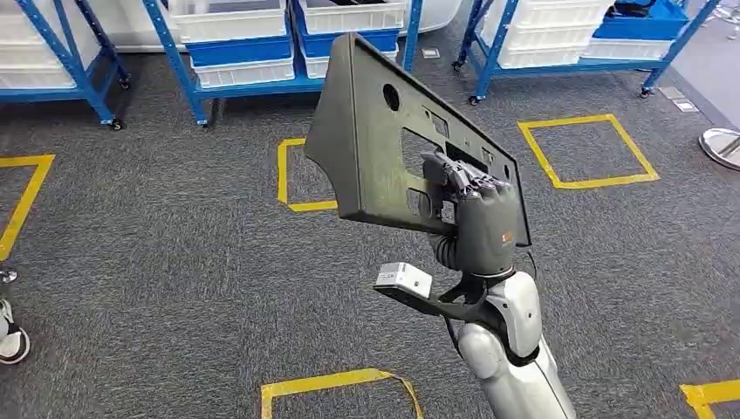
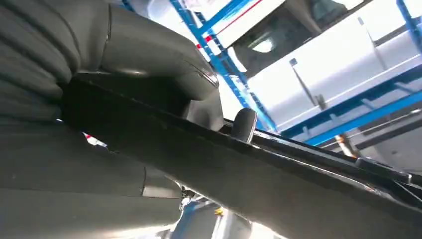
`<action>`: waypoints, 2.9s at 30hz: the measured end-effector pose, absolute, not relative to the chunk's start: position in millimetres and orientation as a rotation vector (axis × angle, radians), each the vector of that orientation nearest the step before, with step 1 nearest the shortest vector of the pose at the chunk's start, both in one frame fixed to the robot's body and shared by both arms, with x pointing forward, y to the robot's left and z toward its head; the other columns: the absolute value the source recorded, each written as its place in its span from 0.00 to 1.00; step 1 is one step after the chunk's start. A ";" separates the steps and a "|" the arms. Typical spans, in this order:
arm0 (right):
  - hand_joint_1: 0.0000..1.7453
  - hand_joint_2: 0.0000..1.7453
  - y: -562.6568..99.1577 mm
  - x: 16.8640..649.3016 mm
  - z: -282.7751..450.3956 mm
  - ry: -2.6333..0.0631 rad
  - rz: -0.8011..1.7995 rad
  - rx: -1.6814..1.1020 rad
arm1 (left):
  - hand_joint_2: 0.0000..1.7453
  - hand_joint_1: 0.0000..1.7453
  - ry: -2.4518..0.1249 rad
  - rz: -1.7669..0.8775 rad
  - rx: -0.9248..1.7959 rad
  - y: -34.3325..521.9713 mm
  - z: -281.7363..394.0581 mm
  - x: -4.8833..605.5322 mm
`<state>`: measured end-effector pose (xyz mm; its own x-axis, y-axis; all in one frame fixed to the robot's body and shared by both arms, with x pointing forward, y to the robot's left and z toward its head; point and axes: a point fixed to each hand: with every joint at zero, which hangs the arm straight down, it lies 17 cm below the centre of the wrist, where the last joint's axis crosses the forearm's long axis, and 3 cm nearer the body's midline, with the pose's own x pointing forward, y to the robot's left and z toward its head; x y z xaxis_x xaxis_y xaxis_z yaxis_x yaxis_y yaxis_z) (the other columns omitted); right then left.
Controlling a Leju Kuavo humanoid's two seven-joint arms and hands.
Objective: Take the parts from the cabinet and place them on the table.
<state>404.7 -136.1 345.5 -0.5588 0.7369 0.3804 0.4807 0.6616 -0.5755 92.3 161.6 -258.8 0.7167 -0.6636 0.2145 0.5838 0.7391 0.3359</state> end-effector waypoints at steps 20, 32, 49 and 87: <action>1.00 1.00 -134.4 405.4 344.3 -2.266 0.547 -0.926 | 0.00 0.00 -0.340 -0.690 0.253 162.2 -258.5 95.1; 1.00 1.00 -133.2 403.2 337.7 -2.254 0.567 -0.937 | 0.00 0.00 -0.333 -0.706 0.247 159.3 -258.7 91.9; 1.00 1.00 -145.2 400.2 326.4 -2.180 0.583 -1.058 | 0.00 0.00 -0.326 -0.782 0.224 150.2 -258.5 90.5; 1.00 1.00 -192.9 342.9 311.2 -2.118 0.595 -1.191 | 0.00 0.00 -0.362 -0.903 0.197 131.0 -254.1 99.6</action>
